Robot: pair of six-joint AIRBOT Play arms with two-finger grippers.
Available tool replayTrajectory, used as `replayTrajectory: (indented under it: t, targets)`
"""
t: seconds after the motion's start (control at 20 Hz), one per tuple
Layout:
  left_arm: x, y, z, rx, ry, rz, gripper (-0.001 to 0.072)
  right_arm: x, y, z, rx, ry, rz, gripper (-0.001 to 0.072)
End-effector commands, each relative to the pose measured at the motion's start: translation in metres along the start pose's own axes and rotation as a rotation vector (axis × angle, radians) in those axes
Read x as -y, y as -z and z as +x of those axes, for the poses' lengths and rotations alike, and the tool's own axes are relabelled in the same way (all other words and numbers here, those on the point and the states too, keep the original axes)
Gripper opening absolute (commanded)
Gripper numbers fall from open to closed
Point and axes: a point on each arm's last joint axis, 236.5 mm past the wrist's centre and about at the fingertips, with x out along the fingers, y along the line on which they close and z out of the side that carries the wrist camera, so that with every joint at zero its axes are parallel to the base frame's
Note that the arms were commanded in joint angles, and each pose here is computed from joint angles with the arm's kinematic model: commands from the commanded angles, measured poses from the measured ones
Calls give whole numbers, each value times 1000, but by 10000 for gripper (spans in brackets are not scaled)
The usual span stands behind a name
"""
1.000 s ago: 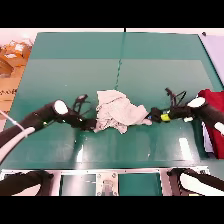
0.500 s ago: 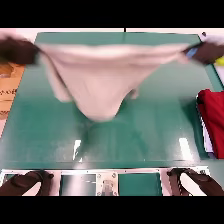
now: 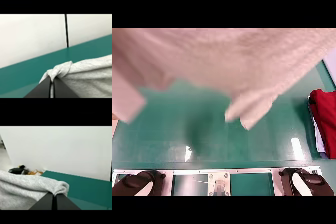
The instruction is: Fold the shirts.
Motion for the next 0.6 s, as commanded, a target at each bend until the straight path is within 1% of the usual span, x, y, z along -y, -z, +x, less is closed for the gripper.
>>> replayTrajectory:
  t: [0.0, 0.1, 0.2, 0.35, 0.45, 0.55]
  targets:
    - [5, 55, 56, -181, 28, 8, 23, 35, 39, 27, -113, 40, 79, 11]
    - [14, 103, 108, -313, 73, 38, 22, 75, 106, 58, -274, 69, 186, 11]
    - [30, 157, 175, -414, 147, 40, 23, 111, 200, 78, -471, 105, 339, 11]
    - [65, 253, 277, -545, 267, -45, 23, 140, 363, 67, -757, 159, 539, 11]
    - [96, 309, 330, -581, 372, -126, 23, 154, 456, 47, -852, 244, 652, 11]
    - [134, 353, 363, -593, 487, -237, 23, 160, 525, 26, -902, 317, 741, 11]
